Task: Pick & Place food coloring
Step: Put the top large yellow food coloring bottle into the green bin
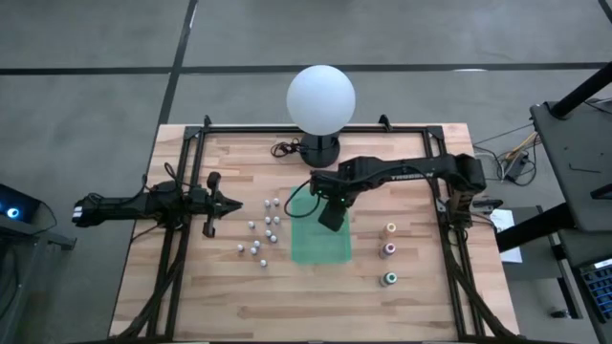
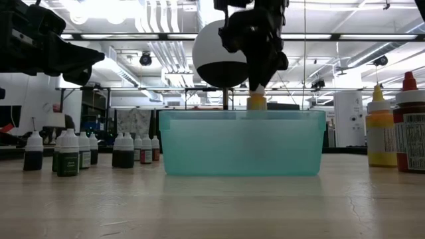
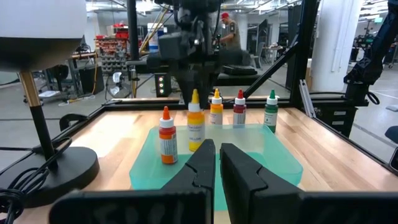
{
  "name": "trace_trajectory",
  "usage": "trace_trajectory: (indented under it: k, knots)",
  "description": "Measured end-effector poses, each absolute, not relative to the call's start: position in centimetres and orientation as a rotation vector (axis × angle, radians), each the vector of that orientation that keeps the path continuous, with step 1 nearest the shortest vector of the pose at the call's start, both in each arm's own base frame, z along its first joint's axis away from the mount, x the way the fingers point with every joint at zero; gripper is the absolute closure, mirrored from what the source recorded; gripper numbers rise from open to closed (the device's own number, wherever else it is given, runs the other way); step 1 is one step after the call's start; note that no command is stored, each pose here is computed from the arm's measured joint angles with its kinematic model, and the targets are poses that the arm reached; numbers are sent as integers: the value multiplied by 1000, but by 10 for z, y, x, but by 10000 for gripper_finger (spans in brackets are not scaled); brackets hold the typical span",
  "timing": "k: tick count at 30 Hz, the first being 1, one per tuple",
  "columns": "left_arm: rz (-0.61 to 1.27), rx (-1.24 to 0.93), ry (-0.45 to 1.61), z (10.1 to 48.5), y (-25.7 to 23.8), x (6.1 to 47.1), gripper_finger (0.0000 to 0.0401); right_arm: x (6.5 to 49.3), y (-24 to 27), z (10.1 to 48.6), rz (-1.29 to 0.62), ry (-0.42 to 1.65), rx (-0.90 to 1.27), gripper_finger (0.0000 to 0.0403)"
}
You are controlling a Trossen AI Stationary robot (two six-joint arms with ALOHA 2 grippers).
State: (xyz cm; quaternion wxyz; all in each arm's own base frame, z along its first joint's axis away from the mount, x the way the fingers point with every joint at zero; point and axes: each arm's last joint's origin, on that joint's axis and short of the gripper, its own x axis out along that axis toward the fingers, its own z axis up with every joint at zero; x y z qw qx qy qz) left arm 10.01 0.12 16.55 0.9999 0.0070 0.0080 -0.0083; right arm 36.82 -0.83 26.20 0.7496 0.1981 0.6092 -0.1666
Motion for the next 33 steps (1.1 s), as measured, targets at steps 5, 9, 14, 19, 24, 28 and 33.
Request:
trace_trajectory:
  k: [5, 9, 14, 19, 24, 28, 33]
  knots:
    - [-17, 14, 16, 165, 1, 100, 401, 365, -9, 254, -372, 1358, 431, 296]
    - [-17, 14, 16, 165, 1, 100, 401, 366, -11, 252, -384, 1344, 407, 296]
    - [-17, 14, 16, 165, 1, 100, 401, 364, -13, 246, -381, 1358, 393, 296]
    - [-17, 14, 16, 165, 1, 100, 401, 363, -13, 239, -376, 1364, 386, 296]
    - [-17, 14, 16, 165, 1, 100, 401, 363, -13, 237, -375, 1359, 387, 296]
    - [-17, 14, 16, 165, 1, 100, 401, 363, -13, 237, -373, 1358, 385, 296]
    - [-17, 14, 16, 165, 1, 100, 401, 363, -15, 236, -378, 1359, 389, 296]
